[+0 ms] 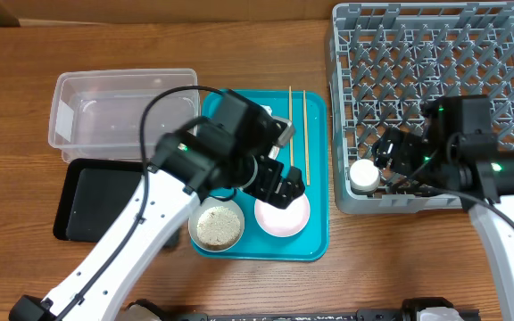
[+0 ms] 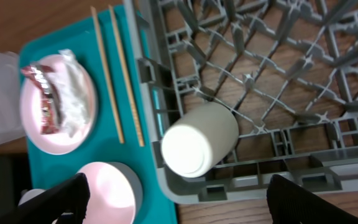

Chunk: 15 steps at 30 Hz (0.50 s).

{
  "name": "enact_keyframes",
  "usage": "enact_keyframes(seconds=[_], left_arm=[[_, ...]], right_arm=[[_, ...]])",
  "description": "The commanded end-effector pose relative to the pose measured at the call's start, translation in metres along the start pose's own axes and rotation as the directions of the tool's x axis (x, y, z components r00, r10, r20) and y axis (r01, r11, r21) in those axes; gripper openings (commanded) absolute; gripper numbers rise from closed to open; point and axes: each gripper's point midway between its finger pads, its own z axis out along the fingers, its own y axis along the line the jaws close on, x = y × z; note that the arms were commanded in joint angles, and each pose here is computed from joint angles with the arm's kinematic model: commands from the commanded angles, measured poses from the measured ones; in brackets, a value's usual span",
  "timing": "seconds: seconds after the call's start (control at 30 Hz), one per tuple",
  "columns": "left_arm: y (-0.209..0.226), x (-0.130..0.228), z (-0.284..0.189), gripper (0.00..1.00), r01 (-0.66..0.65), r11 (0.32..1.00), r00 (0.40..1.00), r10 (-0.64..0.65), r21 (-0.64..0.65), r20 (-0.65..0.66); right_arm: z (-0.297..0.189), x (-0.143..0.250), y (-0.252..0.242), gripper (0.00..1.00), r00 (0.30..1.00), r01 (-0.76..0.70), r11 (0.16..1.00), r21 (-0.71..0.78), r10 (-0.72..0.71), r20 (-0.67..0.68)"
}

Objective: Sort waste into correct bins and load items into the dishwasher

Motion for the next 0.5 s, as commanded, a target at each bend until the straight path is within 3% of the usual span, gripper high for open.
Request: enact_keyframes(seconds=[0.0,0.23,0.47], left_arm=[[0.029,0.013,0.014,0.95,0.028,0.973,1.000,-0.028,-0.229,0.002],[0.027,0.034,0.073,0.80,-0.102,0.961,0.995,0.100,-0.256,-0.021],[0.016,0.062,0.129,0.65,-0.276,0.932,0.958,0.246,-0.234,-0.148]], right_arm=[[-0.027,-0.004,0.015,0.92,0.997,0.022,0.997,-0.072,-0.017,0.071],[-0.056,0.007,0.044,0.92,0.994,0.062,0.968,-0.243,-0.039,0.098],[-0.059,0.013,0.045,0.92,0.995,0.061,0.965,-0.256,-0.040,0.086]])
